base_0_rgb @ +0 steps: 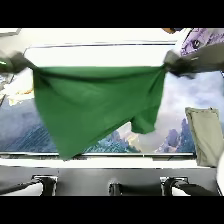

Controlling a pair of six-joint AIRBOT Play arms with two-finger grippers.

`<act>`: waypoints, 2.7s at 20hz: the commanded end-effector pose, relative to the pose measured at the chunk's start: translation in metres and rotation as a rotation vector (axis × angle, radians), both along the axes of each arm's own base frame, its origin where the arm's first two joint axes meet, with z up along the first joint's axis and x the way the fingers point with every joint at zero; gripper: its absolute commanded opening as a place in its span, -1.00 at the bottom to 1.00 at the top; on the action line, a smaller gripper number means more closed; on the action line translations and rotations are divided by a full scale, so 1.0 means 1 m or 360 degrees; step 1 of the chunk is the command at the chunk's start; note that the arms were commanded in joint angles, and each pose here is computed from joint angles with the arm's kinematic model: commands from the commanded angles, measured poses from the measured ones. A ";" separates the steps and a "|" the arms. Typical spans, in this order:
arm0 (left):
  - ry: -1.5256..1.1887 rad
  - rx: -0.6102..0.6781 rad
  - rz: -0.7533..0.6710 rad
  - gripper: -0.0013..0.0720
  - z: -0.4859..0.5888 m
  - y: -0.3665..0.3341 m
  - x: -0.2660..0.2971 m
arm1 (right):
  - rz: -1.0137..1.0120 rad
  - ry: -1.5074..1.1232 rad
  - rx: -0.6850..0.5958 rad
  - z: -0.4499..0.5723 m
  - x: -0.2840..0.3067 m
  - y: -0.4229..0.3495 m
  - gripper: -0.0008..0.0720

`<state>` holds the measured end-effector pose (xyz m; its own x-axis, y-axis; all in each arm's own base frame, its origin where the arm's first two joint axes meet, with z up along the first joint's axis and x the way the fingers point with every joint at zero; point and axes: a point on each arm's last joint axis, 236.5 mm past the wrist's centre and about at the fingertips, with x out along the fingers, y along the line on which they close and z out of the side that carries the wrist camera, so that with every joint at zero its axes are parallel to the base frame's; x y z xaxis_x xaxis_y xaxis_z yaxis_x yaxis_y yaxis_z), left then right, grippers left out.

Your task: Fold the clothes and pants, and hang the long-sleeved shirts on hangers.

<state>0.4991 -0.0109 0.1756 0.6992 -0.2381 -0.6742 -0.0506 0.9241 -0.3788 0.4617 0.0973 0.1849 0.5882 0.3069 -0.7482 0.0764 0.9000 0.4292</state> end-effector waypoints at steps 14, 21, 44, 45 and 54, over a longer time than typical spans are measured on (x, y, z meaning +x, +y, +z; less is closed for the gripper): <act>0.0522 -0.0183 0.0147 0.16 -0.133 0.026 0.013 | -0.0008 0.0435 -0.0042 -0.169 0.061 -0.069 0.17; 0.0628 -0.0243 0.0421 0.16 -0.135 0.073 -0.107 | 0.0151 0.0591 0.0311 -0.204 0.032 -0.109 0.17; 0.1242 -0.0796 0.0346 1.00 -0.247 -0.042 -0.293 | 0.0461 0.0804 0.0419 -0.258 0.019 -0.015 -0.90; 0.1280 -0.0811 0.0332 1.00 -0.253 -0.049 -0.300 | 0.0461 0.0797 0.0417 -0.254 0.019 -0.015 -0.90; 0.1375 -0.0750 0.0242 1.00 -0.272 -0.076 -0.312 | 0.0454 0.0755 0.0411 -0.229 0.017 -0.014 -0.90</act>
<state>0.1895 -0.0790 -0.0903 0.0790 -0.5582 -0.8259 -0.5942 0.6389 -0.4886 0.4792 0.0826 -0.0505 0.0688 0.6103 -0.7892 0.0826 0.7848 0.6142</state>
